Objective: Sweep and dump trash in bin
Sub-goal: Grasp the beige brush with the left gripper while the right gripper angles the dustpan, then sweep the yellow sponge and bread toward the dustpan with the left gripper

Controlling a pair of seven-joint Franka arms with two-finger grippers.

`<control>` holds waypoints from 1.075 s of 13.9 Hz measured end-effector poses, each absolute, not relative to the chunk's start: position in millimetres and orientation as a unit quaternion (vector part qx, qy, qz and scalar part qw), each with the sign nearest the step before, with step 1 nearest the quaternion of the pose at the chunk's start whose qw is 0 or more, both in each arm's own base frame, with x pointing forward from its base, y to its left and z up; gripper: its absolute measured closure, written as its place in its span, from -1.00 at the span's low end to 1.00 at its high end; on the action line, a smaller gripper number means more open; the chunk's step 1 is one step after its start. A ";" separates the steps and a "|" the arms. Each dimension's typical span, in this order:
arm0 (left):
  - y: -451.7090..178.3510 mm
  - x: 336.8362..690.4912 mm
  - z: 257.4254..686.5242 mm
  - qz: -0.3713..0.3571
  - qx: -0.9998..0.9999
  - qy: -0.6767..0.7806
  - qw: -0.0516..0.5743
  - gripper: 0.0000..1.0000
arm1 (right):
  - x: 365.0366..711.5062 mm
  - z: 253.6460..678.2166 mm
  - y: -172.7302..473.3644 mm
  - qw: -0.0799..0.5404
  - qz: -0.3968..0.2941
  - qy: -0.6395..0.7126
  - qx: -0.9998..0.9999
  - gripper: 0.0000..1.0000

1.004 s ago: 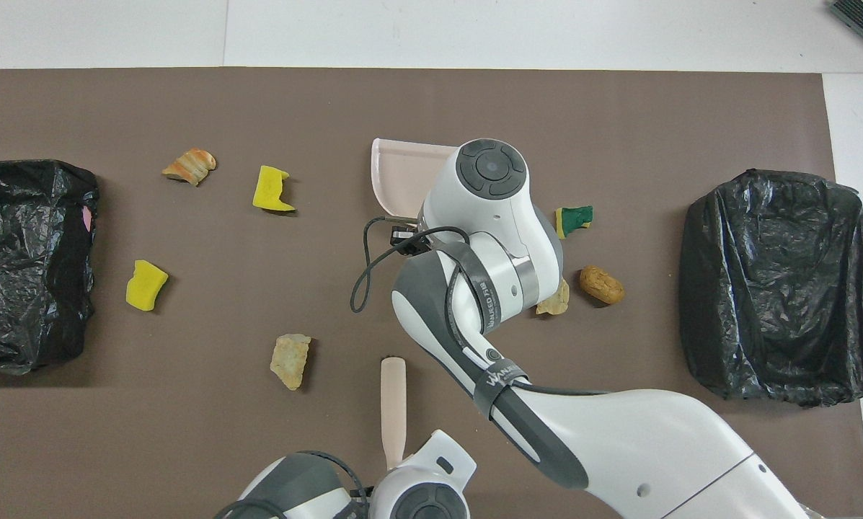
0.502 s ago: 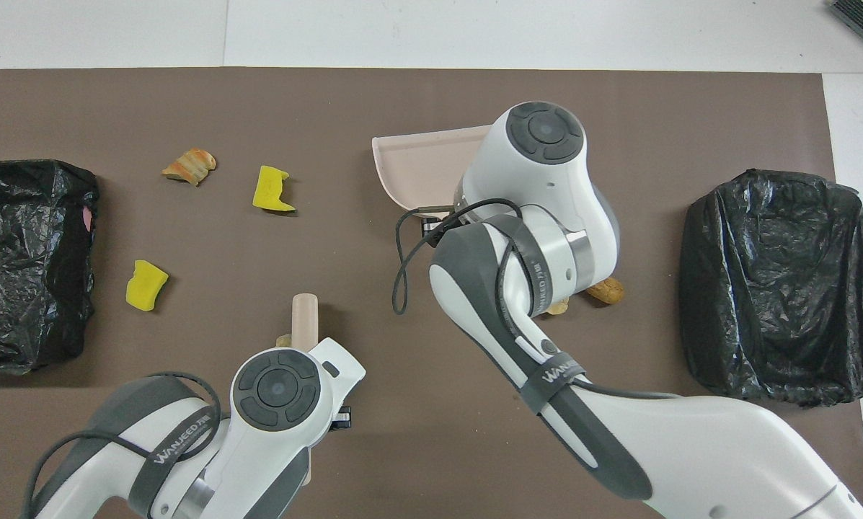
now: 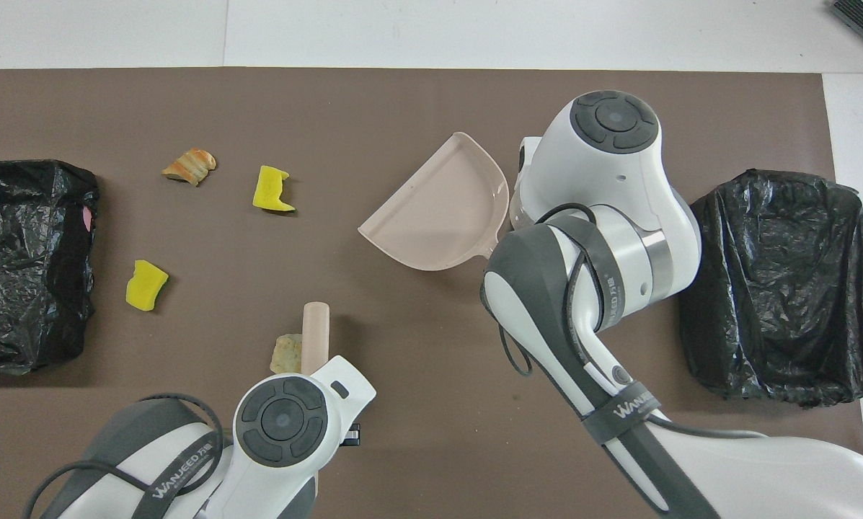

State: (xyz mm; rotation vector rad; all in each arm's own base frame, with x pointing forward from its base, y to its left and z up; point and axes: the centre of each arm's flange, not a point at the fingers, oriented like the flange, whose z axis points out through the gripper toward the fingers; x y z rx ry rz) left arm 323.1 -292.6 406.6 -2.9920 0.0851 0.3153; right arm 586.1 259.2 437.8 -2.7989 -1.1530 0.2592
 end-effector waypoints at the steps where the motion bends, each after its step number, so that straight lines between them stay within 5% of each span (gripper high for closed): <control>1: -291.9 319.2 398.7 0.107 -0.992 0.029 0.063 0.48 | 583.2 433.2 256.7 0.042 0.090 -0.422 -0.901 0.34; 5: -260.8 319.8 362.0 0.126 -0.990 0.007 0.068 0.48 | 567.2 415.0 244.0 0.027 0.114 -0.519 -0.847 0.34; 12: -114.2 416.8 365.9 0.134 -0.990 -0.034 0.007 0.48 | 537.6 392.0 288.5 0.024 0.117 -0.570 -0.813 0.34; 15: -83.5 452.6 398.3 0.114 -0.993 -0.038 -0.013 0.48 | 526.6 381.2 311.2 0.018 0.116 -0.562 -0.819 0.34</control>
